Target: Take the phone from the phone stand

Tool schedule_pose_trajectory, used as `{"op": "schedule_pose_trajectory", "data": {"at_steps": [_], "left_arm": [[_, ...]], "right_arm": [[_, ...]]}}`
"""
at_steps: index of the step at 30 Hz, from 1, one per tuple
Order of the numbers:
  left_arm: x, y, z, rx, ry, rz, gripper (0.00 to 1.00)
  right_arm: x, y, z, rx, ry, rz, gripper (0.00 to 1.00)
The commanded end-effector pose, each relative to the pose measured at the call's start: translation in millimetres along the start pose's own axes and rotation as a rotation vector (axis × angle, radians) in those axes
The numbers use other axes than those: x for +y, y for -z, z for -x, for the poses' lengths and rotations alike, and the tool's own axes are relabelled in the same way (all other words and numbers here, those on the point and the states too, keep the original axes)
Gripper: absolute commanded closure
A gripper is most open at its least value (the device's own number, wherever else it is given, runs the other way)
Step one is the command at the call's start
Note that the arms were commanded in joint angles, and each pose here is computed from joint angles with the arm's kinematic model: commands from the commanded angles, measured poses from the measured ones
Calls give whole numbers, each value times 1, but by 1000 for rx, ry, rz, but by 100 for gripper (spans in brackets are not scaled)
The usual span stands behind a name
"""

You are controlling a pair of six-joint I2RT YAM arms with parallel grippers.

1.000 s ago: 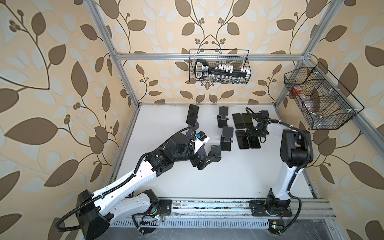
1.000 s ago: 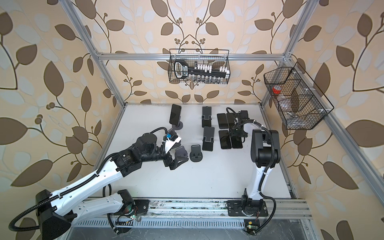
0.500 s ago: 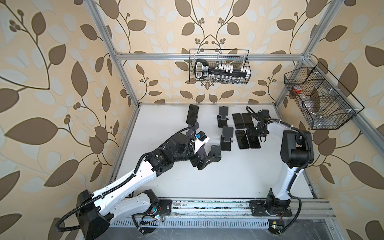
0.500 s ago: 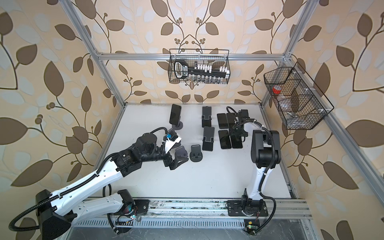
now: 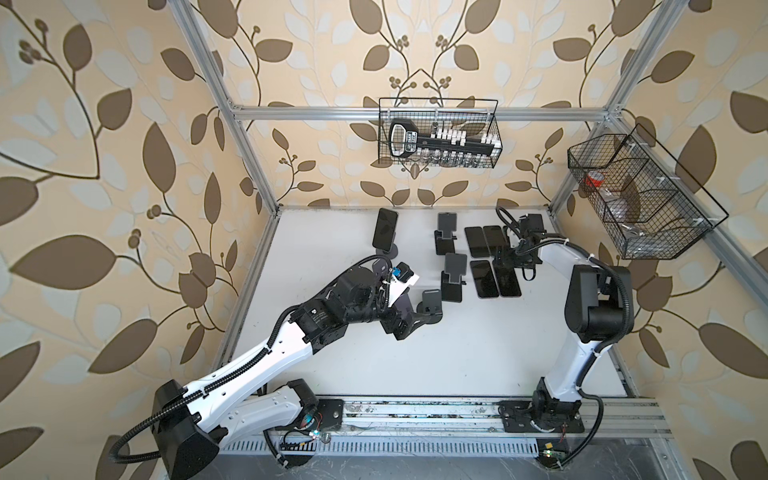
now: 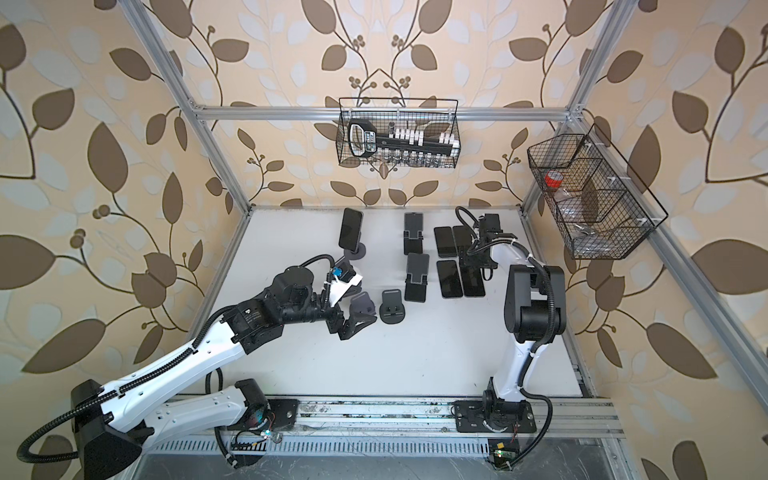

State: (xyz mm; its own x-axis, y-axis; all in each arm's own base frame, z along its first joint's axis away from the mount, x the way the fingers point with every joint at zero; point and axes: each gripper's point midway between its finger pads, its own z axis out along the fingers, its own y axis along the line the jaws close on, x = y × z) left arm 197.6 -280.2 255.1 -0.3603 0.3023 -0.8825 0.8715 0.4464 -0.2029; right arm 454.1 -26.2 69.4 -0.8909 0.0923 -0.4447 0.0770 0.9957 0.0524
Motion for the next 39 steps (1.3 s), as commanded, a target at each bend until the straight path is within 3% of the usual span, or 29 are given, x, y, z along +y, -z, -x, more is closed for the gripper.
{"op": "schedule_pose_trajectory", "data": {"at_steps": [1, 15, 24, 28, 39], "left_arm": [[-7, 11, 15, -42, -16, 0, 2], [11, 23, 4, -25, 25, 128, 2], [34, 45, -12, -19, 11, 298, 1], [43, 56, -19, -20, 4, 366, 1], [57, 88, -40, -7, 10, 508, 1]], "right_arm": [[6, 27, 18, -55, -32, 30, 22], [59, 97, 41, -206, -28, 81, 22], [101, 139, 52, -309, -179, 143, 25], [142, 158, 52, -361, -192, 225, 25], [270, 200, 62, -487, -89, 408, 32]]}}
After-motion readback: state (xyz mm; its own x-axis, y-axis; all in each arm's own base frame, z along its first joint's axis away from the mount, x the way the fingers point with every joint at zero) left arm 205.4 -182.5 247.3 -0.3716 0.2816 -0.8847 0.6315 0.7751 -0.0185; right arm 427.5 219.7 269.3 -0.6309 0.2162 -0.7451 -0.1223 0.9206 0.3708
